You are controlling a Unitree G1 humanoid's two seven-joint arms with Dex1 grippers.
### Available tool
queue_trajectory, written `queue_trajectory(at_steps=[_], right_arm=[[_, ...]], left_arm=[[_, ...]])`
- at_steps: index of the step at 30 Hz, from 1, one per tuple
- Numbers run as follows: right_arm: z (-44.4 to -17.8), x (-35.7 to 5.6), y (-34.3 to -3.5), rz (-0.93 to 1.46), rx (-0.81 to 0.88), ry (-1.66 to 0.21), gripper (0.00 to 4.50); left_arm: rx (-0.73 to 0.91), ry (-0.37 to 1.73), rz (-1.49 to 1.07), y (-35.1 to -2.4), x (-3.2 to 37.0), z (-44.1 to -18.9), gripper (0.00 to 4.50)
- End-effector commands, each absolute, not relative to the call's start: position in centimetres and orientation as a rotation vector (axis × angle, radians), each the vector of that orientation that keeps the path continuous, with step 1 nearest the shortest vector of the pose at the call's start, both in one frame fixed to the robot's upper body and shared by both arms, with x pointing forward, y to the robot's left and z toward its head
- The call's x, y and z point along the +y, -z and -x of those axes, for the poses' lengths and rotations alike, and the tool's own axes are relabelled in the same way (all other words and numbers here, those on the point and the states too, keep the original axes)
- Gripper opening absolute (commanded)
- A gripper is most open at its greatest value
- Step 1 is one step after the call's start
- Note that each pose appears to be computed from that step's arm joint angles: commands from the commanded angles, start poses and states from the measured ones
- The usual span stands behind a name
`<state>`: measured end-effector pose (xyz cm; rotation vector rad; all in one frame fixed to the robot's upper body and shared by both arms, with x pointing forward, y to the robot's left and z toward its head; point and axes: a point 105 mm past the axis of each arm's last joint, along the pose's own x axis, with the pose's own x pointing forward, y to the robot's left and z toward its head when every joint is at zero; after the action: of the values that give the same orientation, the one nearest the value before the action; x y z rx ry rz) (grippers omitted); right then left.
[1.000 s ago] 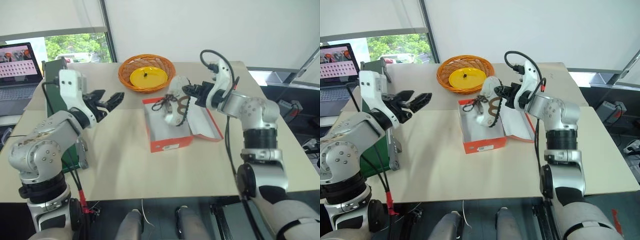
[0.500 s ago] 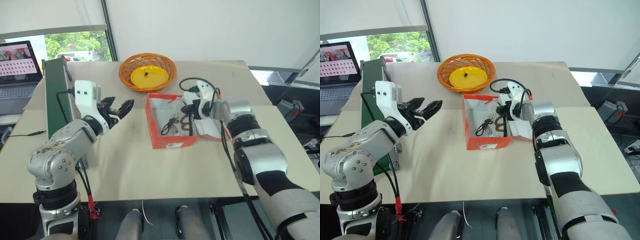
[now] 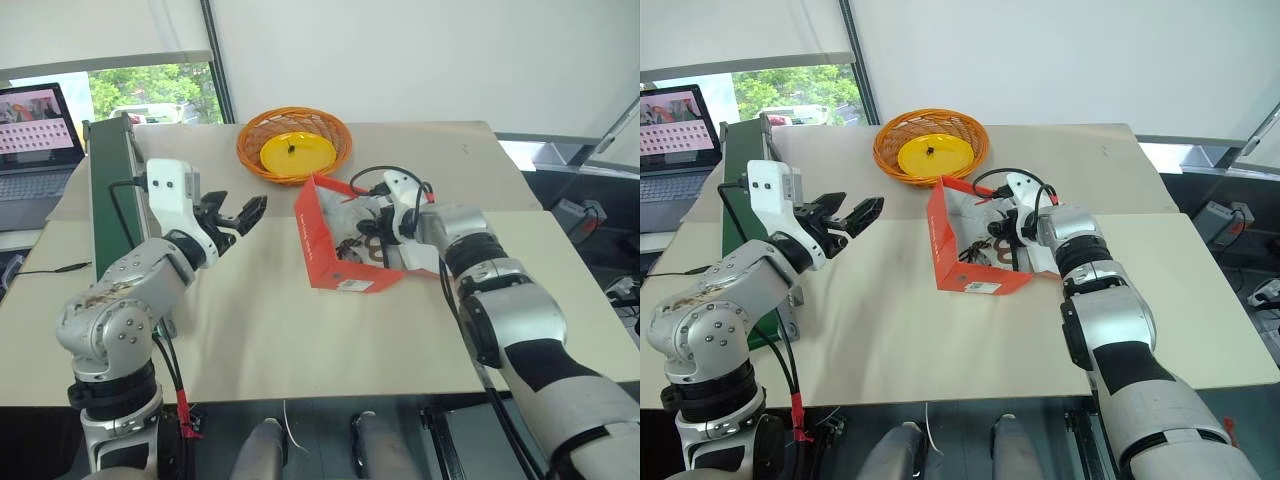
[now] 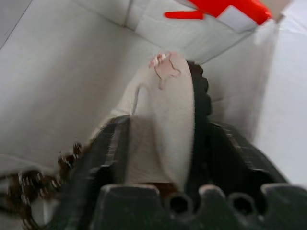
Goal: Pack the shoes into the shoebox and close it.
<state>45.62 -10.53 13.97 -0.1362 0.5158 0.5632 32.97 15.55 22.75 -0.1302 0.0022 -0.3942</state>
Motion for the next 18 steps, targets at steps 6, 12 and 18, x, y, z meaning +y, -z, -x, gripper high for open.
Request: queue_trajectory(at_steps=[6,12,18], right_arm=[[-46.1,-9.1,-23.4,0.173,0.303,-0.606,4.45],[-44.1,-8.8,-28.0,0.135,0.177,-0.680,4.45],[-35.2,-6.3,-29.6,0.109,-0.034,-1.194,4.45]], left_arm=[[-0.058,0.418,0.110,-24.1,15.3,-33.4,4.02],[-0.058,0.435,0.090,-24.3,15.2,-33.7,4.02],[-0.081,0.197,-0.039,-24.3,18.5,-34.3,4.02]])
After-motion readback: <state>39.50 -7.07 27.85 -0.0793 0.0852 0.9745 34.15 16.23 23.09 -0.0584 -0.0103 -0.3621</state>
